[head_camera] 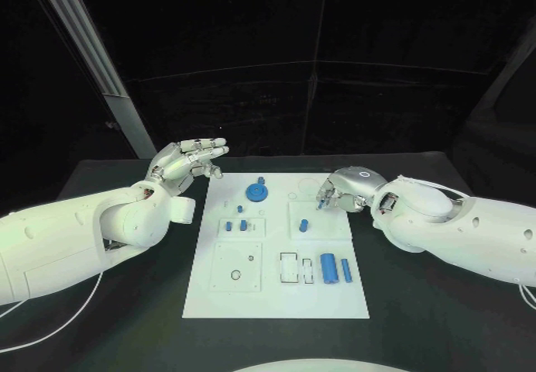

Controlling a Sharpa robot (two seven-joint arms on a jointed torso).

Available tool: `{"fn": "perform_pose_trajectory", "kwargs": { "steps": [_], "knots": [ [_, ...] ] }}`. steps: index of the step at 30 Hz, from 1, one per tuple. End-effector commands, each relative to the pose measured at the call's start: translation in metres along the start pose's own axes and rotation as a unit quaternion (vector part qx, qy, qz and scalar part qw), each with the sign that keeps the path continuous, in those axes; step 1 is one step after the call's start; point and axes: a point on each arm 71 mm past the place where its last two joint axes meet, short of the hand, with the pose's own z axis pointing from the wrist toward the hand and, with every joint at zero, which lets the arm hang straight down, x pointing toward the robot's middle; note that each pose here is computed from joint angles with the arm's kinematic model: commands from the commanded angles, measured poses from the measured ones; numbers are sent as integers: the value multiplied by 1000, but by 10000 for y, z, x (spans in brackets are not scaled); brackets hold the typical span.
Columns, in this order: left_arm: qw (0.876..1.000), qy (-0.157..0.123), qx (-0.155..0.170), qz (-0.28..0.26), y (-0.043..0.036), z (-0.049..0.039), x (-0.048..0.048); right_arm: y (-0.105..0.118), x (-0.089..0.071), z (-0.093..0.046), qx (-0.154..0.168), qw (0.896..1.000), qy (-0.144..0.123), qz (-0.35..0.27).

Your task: Assemble the parts on the task board

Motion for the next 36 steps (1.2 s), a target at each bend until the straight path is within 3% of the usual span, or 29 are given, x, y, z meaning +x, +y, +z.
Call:
{"fn": "perform_pose_trajectory", "kwargs": {
  "steps": [1,9,15,23,30,36],
  "knots": [
    [1000,7,3,-2,-11,5,12,60,-59,-32,-6,999,-23,23],
    [1000,12,1,-5,1,13,48,412,-243,-99,-68,993,-73,64],
    [1000,14,0,-5,7,21,61,651,-317,-41,-97,990,-76,74],
    [1000,18,-1,-7,15,29,91,919,-237,152,-123,988,-41,80],
    [1000,20,-1,-8,18,36,100,1102,22,293,-134,988,6,79],
    [1000,21,0,-8,22,53,113,1255,261,320,-148,985,46,72]
  ]
}}
